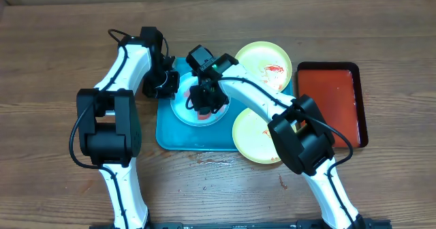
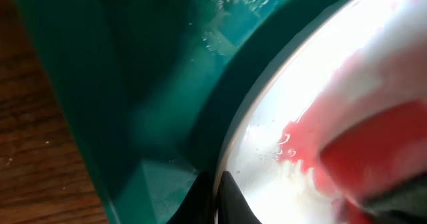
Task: Clean dirty plates on tray and stack at the side
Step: 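Scrub the white plate's red smear with the sponge in the right gripper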
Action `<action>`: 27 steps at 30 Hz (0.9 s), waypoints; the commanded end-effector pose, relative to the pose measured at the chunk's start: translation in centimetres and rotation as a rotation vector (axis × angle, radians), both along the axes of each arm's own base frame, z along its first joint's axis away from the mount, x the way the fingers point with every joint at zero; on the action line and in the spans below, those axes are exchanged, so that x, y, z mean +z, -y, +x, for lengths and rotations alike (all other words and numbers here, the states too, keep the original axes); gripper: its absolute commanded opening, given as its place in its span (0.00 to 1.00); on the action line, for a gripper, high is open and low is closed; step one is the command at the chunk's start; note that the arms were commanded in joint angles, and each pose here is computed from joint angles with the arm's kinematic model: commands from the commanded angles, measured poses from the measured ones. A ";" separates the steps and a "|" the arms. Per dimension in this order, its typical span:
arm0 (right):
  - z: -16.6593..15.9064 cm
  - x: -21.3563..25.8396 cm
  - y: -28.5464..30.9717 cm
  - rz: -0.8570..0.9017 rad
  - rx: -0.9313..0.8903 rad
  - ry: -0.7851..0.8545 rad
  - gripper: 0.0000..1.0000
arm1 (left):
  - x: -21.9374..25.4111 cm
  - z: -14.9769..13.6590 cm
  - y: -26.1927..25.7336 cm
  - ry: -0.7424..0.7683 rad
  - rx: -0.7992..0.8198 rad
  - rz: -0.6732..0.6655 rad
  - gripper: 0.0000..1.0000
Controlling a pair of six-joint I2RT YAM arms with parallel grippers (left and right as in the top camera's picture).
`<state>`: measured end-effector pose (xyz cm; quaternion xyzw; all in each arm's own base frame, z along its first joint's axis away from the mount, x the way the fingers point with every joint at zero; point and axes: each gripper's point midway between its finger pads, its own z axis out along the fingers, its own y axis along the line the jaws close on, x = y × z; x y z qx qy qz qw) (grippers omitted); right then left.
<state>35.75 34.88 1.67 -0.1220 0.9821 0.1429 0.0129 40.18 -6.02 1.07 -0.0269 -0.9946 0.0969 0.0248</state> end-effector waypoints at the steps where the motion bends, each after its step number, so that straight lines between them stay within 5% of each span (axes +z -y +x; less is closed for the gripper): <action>1: 3.5 -0.2 4.1 -0.227 -0.050 0.155 0.04 | -0.1 0.3 0.6 0.010 -0.025 -0.017 0.04; 5: 5.8 0.7 7.9 -0.434 -0.089 0.293 0.04 | -0.1 0.3 0.6 0.010 -0.025 -0.017 0.04; 11: 6.5 0.9 8.1 -0.446 -0.101 0.332 0.04 | -0.1 0.2 0.6 0.005 -0.026 -0.016 0.04; 21: 2.7 -0.1 -1.9 0.101 0.006 0.076 0.04 | -0.1 0.2 0.6 0.007 -0.025 -0.017 0.04; 27: -0.5 0.8 -3.9 0.235 0.101 -0.059 0.04 | -0.1 0.2 0.6 0.007 -0.025 -0.017 0.04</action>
